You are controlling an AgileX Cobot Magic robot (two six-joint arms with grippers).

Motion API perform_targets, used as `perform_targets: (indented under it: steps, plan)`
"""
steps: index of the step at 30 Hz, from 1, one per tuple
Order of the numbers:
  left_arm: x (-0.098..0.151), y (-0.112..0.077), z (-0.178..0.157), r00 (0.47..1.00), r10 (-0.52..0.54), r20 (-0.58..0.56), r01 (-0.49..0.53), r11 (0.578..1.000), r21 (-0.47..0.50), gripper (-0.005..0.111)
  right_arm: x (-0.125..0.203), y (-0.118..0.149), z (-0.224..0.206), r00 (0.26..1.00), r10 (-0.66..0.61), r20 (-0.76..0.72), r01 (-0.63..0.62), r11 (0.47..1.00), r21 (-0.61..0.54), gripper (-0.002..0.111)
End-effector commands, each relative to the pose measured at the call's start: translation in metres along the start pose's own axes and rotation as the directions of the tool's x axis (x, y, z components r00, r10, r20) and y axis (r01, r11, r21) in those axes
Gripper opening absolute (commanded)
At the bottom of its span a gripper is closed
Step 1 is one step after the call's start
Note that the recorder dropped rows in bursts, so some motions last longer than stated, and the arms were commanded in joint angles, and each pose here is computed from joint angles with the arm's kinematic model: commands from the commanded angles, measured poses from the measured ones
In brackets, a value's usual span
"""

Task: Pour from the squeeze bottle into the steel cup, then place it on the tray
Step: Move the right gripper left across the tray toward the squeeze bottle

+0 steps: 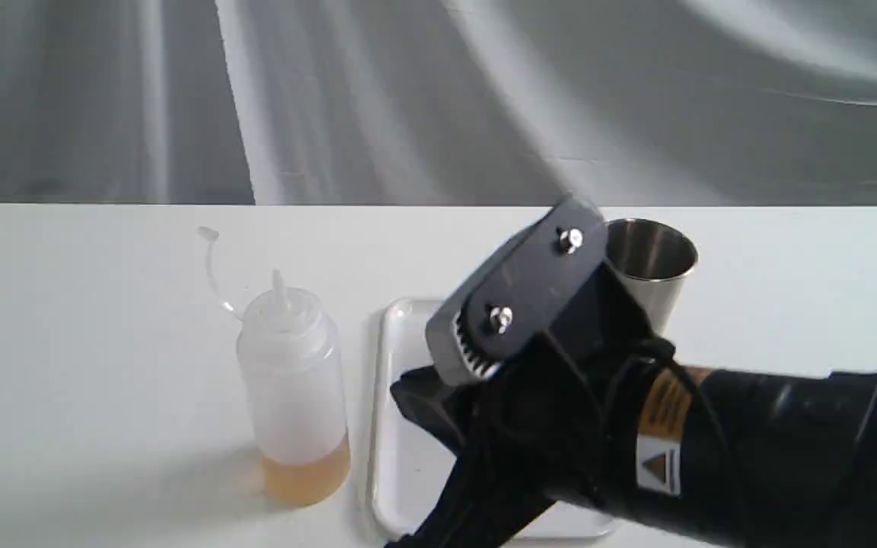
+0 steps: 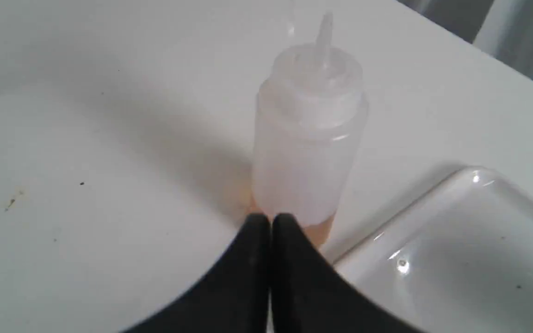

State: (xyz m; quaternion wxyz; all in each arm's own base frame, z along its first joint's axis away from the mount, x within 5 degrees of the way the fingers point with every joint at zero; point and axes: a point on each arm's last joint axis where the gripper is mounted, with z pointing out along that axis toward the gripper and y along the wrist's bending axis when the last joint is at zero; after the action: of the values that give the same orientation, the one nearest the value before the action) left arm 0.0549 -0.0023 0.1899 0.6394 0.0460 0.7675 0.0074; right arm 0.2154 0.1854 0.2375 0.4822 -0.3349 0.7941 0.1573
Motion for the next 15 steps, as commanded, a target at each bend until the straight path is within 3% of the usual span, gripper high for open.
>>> perform_targets:
  steps: [1, 8, 15]
  plan:
    - [0.001, 0.000, 0.000, 1.000, -0.003, 0.005, 0.003, 1.000, 0.006, 0.000, 0.013, 0.003, 0.016, 1.000, -0.004, 0.014, 0.004, 1.000, -0.014, 0.000]
    - [0.001, 0.000, 0.000, 1.000, 0.000, 0.005, 0.000, 1.000, 0.006, 0.000, 0.039, 0.008, 0.063, 0.996, -0.015, 0.084, 0.019, 0.999, -0.037, 0.000]
    - [0.001, 0.000, 0.000, 1.000, -0.003, 0.005, 0.003, 1.000, 0.006, 0.000, 0.064, 0.010, 0.085, 1.000, -0.004, 0.020, 0.005, 0.999, -0.040, 0.000]
